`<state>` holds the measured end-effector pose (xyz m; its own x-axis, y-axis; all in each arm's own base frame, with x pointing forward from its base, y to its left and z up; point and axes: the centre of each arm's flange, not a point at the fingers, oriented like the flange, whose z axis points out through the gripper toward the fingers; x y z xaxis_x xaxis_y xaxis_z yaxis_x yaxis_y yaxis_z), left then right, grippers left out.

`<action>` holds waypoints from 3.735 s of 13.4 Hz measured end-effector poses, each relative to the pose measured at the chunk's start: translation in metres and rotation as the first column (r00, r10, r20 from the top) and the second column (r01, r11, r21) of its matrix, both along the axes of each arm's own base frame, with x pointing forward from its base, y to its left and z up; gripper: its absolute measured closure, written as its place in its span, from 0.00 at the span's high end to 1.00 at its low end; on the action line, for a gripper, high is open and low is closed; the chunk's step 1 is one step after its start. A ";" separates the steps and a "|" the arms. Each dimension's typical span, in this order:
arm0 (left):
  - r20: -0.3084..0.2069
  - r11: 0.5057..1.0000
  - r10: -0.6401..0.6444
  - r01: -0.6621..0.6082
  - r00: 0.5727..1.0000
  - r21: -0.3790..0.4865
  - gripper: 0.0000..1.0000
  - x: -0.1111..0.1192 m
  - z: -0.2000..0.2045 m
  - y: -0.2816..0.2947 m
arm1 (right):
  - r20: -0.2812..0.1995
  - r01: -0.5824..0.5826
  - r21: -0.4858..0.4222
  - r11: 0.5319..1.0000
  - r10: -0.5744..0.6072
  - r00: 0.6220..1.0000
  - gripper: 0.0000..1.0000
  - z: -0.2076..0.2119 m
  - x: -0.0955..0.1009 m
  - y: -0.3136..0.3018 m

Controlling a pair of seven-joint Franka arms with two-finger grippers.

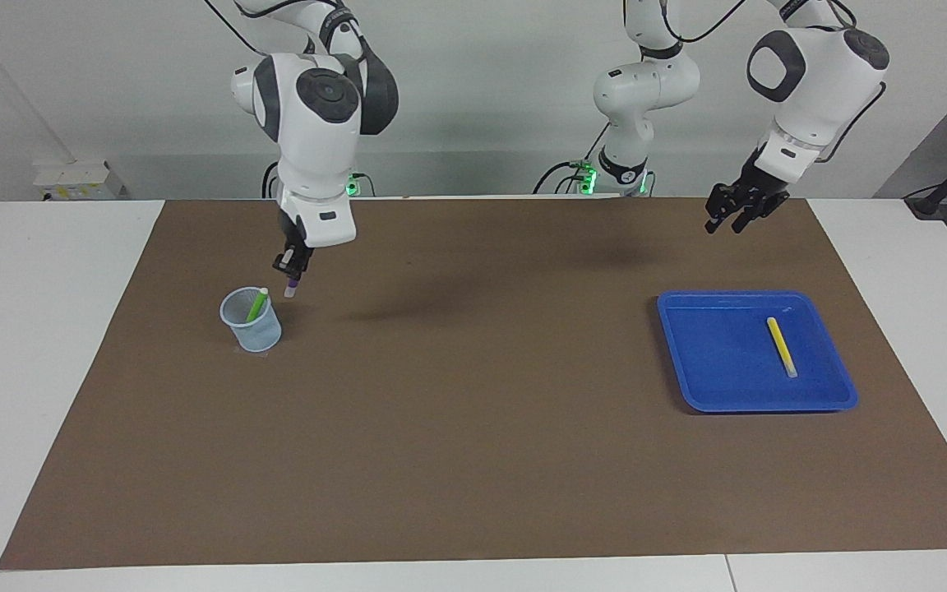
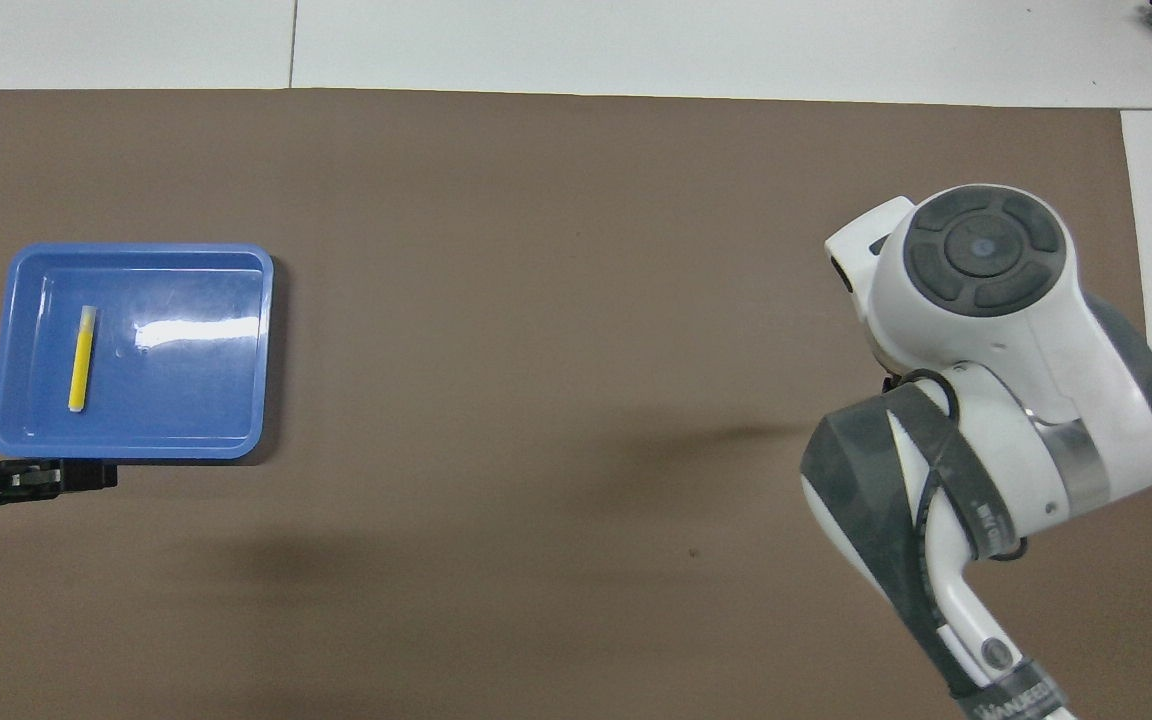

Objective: Transfer and insert pens with both arms
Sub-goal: 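Carry the purple pen to the cup while the left gripper opens, withdraws, then reach the left gripper to the yellow pen while the right gripper returns, then grasp and lift the yellow pen with the left gripper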

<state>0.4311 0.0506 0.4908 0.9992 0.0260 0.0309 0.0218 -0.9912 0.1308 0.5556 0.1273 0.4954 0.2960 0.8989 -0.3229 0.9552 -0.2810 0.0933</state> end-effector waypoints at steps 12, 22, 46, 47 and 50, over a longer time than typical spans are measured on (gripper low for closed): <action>0.038 0.991 -0.095 0.091 0.995 0.101 0.60 0.057 -0.058 0.061 | -0.026 0.038 0.029 0.999 -0.037 0.999 0.18 -0.057 -0.015 -0.073; 0.080 0.983 -0.147 0.136 0.986 0.123 0.60 0.109 -0.123 0.092 | -0.049 0.131 0.104 0.986 -0.127 0.991 0.34 -0.084 -0.023 -0.104; 0.137 0.970 -0.195 0.171 0.971 0.171 0.19 0.163 -0.193 0.106 | -0.443 0.910 0.401 0.100 -0.849 0.289 1.00 0.006 -0.080 0.190; 0.136 0.971 -0.194 0.170 0.971 0.171 0.19 0.163 -0.193 0.106 | -0.459 0.920 0.390 0.044 -0.857 0.236 1.00 0.007 -0.083 0.200; 0.113 0.974 -0.184 0.166 0.976 0.157 0.19 0.164 -0.192 0.106 | -0.503 0.933 0.343 -0.112 -0.861 0.082 1.00 0.010 -0.095 0.229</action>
